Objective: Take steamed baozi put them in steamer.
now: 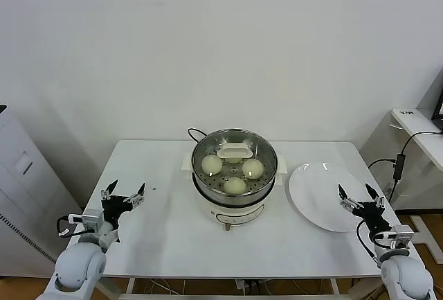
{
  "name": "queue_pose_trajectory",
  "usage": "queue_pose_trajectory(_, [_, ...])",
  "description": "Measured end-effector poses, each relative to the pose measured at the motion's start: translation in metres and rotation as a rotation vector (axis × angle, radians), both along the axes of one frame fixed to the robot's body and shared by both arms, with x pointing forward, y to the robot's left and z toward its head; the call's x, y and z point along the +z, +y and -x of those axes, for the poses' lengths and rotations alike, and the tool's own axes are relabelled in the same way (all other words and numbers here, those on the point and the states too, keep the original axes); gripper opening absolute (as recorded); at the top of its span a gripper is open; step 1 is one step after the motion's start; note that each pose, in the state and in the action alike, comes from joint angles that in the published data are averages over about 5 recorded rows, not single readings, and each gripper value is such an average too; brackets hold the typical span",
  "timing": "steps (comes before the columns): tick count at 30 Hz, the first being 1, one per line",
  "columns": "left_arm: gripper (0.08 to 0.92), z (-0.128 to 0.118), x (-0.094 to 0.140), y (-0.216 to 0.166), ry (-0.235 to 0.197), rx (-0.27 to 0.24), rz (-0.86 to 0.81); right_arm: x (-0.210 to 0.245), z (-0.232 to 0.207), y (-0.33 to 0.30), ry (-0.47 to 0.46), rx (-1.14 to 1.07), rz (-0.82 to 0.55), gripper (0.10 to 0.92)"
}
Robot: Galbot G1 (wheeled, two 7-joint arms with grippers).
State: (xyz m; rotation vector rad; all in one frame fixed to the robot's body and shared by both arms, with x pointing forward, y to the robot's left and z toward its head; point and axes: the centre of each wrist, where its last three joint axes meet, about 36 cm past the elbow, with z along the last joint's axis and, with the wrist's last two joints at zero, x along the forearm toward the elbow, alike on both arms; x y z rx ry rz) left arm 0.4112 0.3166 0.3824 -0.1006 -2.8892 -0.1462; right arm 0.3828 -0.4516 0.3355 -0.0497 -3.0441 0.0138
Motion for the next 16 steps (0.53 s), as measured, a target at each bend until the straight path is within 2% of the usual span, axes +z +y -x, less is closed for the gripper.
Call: queue_pose_trajectory(16, [0.823,0.0025,-0.0016,0.0018,0.006,0.000,0.020,-0.0054,0.0043,0.0040,0.017,-0.009,0.010,0.823])
